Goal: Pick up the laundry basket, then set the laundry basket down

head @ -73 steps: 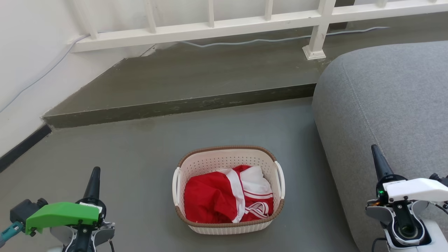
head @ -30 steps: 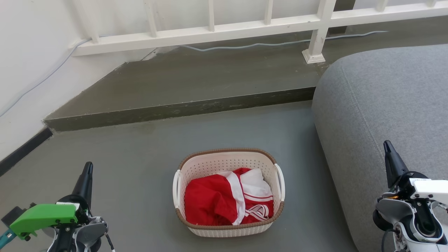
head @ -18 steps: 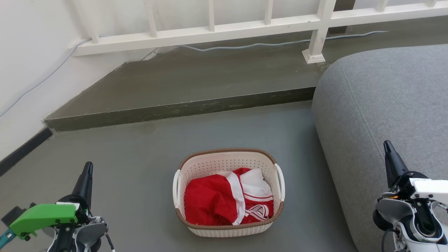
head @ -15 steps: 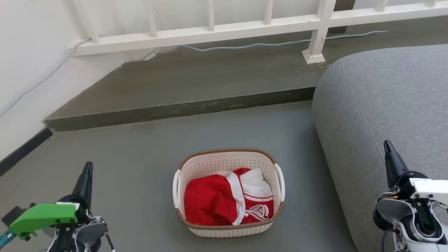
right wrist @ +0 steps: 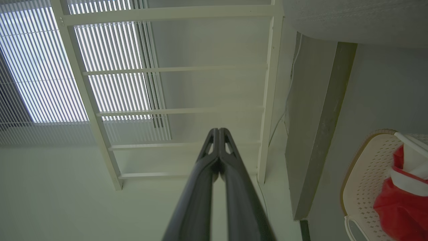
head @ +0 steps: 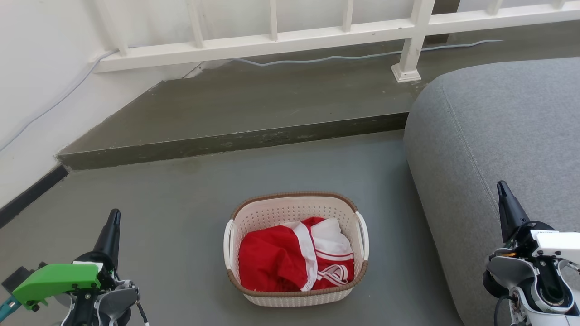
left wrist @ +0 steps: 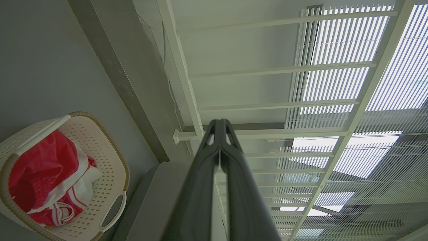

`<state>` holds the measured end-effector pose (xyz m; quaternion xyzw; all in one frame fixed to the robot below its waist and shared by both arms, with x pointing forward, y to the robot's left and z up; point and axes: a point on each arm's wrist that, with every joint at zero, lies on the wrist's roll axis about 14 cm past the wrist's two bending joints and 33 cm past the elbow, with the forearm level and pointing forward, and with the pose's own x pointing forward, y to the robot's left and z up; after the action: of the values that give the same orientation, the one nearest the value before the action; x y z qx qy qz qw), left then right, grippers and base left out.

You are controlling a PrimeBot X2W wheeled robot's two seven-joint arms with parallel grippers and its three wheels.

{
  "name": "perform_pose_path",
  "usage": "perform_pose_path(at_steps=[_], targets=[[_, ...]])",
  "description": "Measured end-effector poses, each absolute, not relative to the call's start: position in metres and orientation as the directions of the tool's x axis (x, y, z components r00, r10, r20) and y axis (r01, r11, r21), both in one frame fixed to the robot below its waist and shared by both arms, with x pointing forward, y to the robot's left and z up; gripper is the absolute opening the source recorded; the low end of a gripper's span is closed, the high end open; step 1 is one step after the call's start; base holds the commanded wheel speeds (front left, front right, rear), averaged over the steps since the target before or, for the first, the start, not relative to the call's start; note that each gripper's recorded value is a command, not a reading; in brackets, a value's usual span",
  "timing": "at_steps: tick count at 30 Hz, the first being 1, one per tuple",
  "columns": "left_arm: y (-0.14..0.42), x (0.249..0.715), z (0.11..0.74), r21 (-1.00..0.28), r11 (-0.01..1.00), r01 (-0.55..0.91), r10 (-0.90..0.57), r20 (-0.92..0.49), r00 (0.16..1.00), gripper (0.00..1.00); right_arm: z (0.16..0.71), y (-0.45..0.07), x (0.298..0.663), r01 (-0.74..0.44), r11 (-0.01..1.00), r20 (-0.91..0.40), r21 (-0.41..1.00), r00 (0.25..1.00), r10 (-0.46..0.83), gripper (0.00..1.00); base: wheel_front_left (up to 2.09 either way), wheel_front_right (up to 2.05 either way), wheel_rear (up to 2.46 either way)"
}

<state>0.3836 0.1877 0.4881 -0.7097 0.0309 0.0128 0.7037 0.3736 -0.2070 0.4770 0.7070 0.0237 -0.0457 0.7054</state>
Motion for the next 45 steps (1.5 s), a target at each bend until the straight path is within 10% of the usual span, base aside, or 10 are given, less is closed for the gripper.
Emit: perform_pose_path(at_steps=[45], targets=[[0.1876, 0.3837, 0.4887, -0.998, -0.008, -0.060, -0.026, -0.060, 0.998, 0.00, 0.4771, -0.2074, 0.3737, 0.097, -0.005, -0.098, 0.995, 0.995, -0.032, 0.00, 0.00, 0.00, 0.00]])
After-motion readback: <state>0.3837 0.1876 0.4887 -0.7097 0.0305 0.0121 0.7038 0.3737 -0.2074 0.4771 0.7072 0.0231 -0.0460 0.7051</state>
